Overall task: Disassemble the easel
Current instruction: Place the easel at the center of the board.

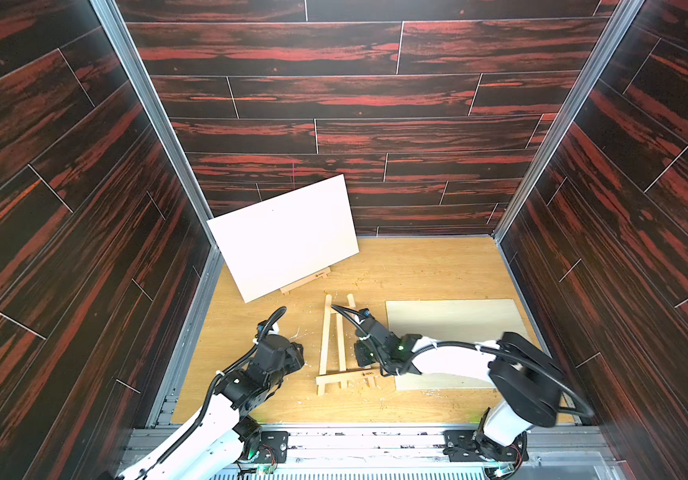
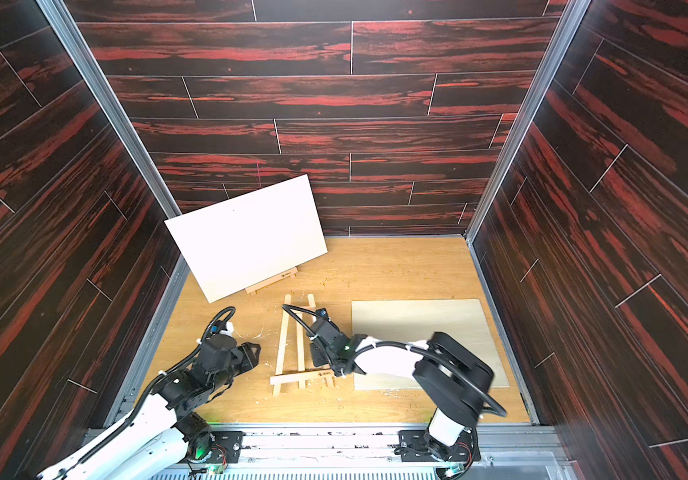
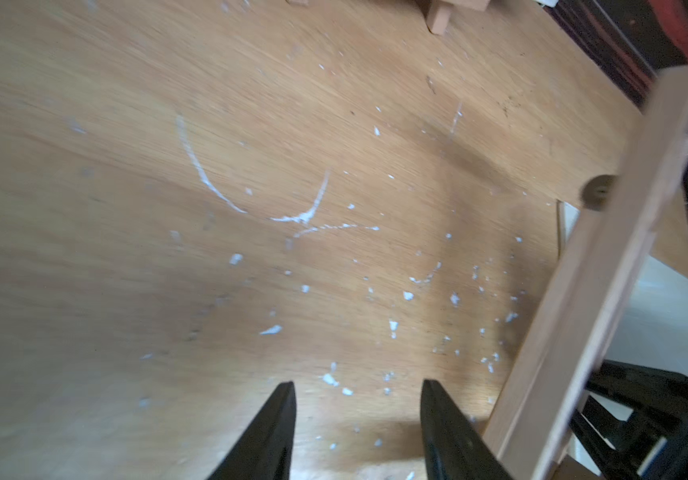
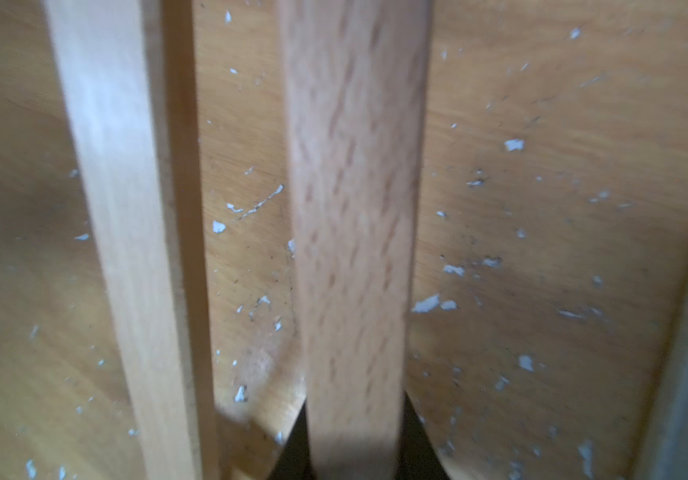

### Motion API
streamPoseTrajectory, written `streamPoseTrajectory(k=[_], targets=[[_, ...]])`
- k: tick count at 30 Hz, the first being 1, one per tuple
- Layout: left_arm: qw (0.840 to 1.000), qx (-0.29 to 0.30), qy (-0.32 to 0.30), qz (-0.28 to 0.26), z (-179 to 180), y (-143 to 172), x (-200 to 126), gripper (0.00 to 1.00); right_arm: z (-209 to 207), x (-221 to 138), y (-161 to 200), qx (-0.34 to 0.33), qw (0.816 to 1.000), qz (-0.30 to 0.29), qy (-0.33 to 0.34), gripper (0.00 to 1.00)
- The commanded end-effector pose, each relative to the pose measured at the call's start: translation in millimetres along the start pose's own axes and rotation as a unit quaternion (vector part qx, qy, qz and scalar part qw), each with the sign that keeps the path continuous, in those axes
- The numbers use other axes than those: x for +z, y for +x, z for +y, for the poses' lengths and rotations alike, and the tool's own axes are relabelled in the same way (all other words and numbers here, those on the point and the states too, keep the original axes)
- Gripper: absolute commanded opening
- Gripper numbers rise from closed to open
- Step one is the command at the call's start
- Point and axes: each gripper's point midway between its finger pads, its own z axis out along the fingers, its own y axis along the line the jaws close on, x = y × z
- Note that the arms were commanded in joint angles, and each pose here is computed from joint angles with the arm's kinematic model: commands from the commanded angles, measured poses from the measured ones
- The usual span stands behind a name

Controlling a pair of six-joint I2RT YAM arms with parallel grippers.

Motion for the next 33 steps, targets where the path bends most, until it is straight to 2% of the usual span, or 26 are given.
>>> streamPoseTrajectory(k=[1,6,10,13,18,20,25,29,33], targets=[[0.999,0.022,-0.030,0.002,10.0,-1.8,-8.5,0.53,1.4,12.3,9.1,0.020,0.999,0.040,0.019,0.15],[1.000,0.016,-0.024,-0.008,6.4,-7.0,-11.6,0.53,2.9,26.9,14.0,0.016,0.996,0.076,0.040,0.18],[1.000,0.018,-0.021,-0.008,2.5,-10.1,-13.5,0.53,3.9,31.4,13.3,0.016,0.995,0.083,0.046,0.20],[1.000,0.021,-0.020,-0.005,0.1,-10.8,-14.1,0.53,5.5,32.3,12.0,0.014,0.995,0.086,0.047,0.25],[1.000,0.018,-0.016,0.001,-4.2,-11.4,-13.4,0.53,7.1,28.2,8.6,0.014,0.995,0.086,0.044,0.42],[1.000,0.018,-0.013,0.005,-7.2,-11.6,-12.7,0.53,7.2,24.5,6.2,0.016,0.996,0.084,0.040,0.44],[1.000,0.002,0.002,0.019,-20.2,-11.9,-7.2,0.54,4.1,-0.1,-11.4,0.041,0.997,0.058,0.025,0.49],[0.999,-0.020,0.016,0.025,-34.6,-12.2,2.8,0.64,-4.6,-31.7,-28.5,0.070,0.997,0.029,0.002,0.61],[0.999,-0.013,0.021,0.037,-58.5,-10.8,11.7,0.73,-19.6,-57.1,-32.9,0.093,0.995,0.013,-0.012,0.70]])
